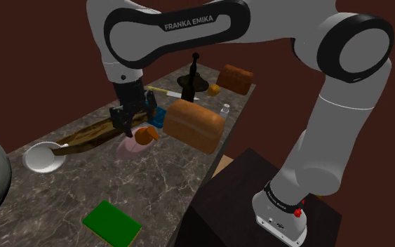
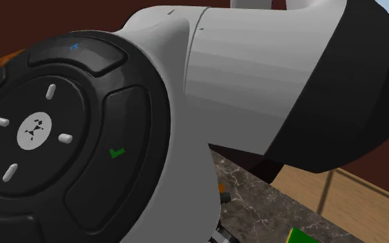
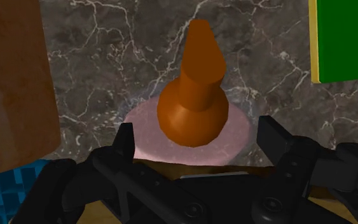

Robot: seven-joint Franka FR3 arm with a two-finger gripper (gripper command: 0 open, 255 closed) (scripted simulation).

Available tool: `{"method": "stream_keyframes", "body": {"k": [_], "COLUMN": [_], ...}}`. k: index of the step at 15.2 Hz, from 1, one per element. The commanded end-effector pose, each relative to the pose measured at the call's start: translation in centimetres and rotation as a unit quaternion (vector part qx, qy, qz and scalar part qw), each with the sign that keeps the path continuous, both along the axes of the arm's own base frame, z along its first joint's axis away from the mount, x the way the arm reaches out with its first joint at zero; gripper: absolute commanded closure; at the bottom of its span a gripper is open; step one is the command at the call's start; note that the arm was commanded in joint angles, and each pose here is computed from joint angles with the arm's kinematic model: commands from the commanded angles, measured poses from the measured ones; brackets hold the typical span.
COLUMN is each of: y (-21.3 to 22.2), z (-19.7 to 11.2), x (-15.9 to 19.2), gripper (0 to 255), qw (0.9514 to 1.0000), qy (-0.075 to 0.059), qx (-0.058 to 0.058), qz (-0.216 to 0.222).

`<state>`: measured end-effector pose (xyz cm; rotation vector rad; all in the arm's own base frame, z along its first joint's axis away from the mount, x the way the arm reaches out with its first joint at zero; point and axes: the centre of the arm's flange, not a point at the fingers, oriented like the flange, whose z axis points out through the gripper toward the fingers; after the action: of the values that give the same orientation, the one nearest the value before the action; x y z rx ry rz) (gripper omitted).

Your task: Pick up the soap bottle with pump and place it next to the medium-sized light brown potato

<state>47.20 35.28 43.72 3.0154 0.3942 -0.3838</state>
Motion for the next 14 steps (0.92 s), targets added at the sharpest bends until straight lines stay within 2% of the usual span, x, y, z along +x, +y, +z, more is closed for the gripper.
{"method": "stream_keyframes", "body": {"k": [1,8,9,14], "y": [-0.07,-0.07,-0.07,-0.06], "z": [-0.75,-0.75,-0.75,-0.74], "x": [-0.2,-0.19,-0.19,-0.19], "gripper": [0,0,255,255], "qw": [1.0,1.0,1.0,1.0], "qy": [0.0,0.0,0.0,0.0], "qx": [0.0,0.0,0.0,0.0], "qz": [0.0,0.0,0.0,0.0]}}
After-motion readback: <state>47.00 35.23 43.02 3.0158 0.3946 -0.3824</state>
